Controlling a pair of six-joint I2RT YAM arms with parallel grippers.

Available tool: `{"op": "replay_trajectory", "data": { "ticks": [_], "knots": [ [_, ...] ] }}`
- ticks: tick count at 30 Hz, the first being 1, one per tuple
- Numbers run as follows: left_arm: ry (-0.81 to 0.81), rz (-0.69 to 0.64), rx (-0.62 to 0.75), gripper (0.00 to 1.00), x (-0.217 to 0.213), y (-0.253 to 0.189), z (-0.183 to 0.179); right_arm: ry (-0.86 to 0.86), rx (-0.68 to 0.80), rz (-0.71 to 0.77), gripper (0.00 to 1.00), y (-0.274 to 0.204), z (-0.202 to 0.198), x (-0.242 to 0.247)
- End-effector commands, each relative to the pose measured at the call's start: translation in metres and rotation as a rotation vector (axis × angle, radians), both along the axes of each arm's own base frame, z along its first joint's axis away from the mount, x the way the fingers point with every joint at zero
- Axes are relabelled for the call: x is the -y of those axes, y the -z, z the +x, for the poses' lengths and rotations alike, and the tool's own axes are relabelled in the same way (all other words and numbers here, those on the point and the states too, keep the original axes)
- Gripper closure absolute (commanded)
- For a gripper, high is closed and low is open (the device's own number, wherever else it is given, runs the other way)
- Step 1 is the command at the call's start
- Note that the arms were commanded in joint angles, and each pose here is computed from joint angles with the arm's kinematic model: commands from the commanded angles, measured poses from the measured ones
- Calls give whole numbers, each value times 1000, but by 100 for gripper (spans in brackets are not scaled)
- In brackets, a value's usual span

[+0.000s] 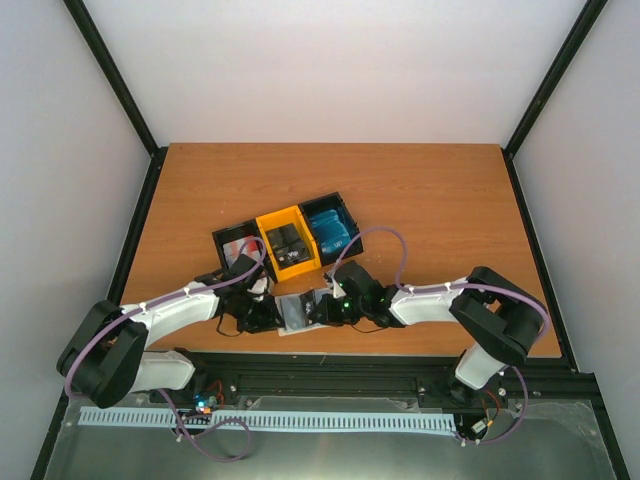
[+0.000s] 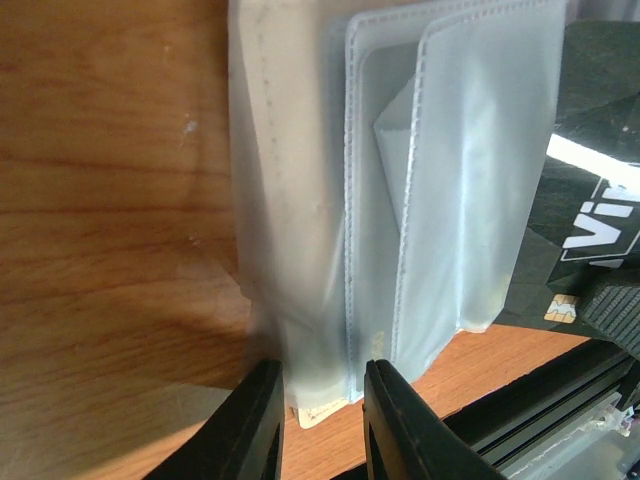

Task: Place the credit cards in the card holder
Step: Insert the credit card into the card holder.

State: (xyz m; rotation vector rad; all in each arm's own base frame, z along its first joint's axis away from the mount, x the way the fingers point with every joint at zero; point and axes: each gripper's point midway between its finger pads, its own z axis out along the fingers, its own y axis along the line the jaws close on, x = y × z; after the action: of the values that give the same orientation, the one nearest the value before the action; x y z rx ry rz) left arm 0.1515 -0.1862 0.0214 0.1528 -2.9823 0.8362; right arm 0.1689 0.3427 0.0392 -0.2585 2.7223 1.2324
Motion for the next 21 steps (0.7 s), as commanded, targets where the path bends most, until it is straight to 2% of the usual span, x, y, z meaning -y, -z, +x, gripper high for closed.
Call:
{"op": "replay_trajectory", "data": {
  "ticks": [1, 10, 21],
  "knots": [
    [-1, 15, 7, 75, -1, -1, 0, -15, -2, 3, 97, 3, 1, -3],
    [-2, 18, 10, 74, 0, -1, 2, -65, 52, -49, 97, -6, 9, -4],
    [-4, 18, 13, 75, 0, 0, 3, -95, 20, -64, 96, 7, 4, -2]
  ]
}}
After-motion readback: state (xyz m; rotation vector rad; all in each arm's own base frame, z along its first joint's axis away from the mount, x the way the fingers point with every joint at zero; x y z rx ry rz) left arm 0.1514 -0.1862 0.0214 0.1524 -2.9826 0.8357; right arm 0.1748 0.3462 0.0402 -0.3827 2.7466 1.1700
